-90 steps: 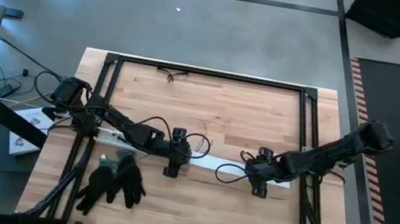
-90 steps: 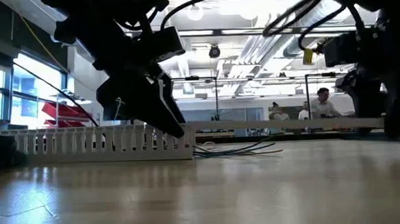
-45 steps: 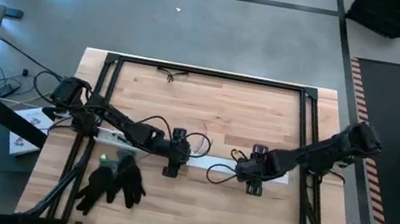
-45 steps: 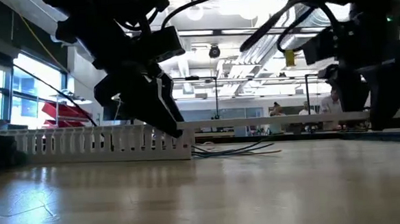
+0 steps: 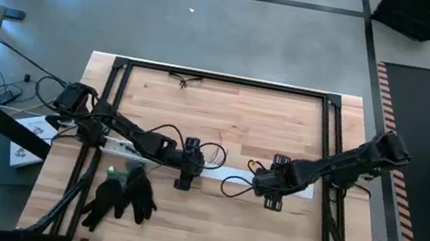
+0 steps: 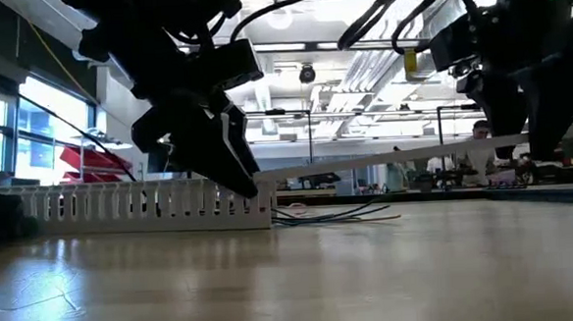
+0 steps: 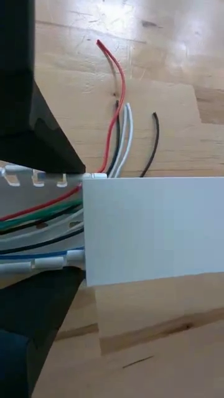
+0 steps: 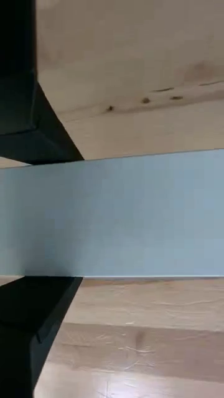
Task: Ziptie cables
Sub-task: Close the white cable duct
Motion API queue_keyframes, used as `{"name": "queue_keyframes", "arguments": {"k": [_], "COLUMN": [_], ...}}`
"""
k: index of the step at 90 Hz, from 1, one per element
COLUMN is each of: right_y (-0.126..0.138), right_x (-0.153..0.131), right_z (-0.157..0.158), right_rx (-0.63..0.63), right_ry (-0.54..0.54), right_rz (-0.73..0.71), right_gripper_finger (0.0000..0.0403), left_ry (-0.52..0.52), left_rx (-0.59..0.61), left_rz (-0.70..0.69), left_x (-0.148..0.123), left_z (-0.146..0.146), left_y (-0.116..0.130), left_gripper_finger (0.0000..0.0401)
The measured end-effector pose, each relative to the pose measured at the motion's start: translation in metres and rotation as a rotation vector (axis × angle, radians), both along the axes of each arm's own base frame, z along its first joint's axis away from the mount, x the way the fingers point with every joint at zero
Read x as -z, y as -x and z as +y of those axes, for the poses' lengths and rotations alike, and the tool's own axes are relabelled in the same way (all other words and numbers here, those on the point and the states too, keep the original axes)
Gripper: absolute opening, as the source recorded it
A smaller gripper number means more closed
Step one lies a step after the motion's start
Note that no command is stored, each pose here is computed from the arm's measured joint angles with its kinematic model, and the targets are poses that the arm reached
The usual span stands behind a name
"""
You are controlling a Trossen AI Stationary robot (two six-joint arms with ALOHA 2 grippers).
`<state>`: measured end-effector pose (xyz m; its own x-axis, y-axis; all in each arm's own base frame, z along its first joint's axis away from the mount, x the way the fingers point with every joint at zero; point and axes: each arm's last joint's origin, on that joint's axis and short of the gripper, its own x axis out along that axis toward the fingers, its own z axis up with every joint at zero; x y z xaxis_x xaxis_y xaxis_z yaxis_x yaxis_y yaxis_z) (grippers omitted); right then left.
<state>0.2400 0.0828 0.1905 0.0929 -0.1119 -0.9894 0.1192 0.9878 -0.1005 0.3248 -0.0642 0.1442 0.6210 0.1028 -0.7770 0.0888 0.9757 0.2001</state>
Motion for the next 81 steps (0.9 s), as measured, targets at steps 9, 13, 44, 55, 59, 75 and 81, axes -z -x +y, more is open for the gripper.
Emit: {"name": "queue_keyframes", "arguments": {"k": [9,13,44,55,59,75,81], "right_y": [0.000,0.000,-0.003,-0.008,-0.010,-0.013,-0.012], "right_x": [0.000,0.000,0.001,0.009,0.014,0.022,0.017], "right_z": [0.000,0.000,0.001,0.002,0.001,0.002,0.003], "right_rx": [0.004,0.005,0.020,0.027,0.027,-0.031,-0.045], "right_ry": [-0.008,-0.010,-0.025,-0.017,-0.018,-0.009,-0.009], "right_rz": [0.002,0.003,-0.019,-0.012,0.006,0.049,0.046], "right_gripper_finger": [0.0232,0.0232,0.0232,0.0232,0.0232,0.0232,0.0232], "left_ry": [0.011,0.010,0.022,0.039,0.042,0.042,0.039], "left_rx": [0.007,0.008,0.006,0.004,0.005,-0.005,-0.015], "left_rz": [0.001,-0.001,0.021,0.046,0.051,0.059,0.037], "left_x": [-0.002,-0.003,-0.014,-0.013,-0.012,-0.014,-0.019], "left_z": [0.000,0.000,0.001,0.000,0.000,0.000,0.000], "left_y": [0.001,0.001,0.010,0.012,0.012,0.014,0.015], "left_gripper_finger": [0.0232,0.0233,0.0232,0.0232,0.0232,0.0232,0.0232]}}
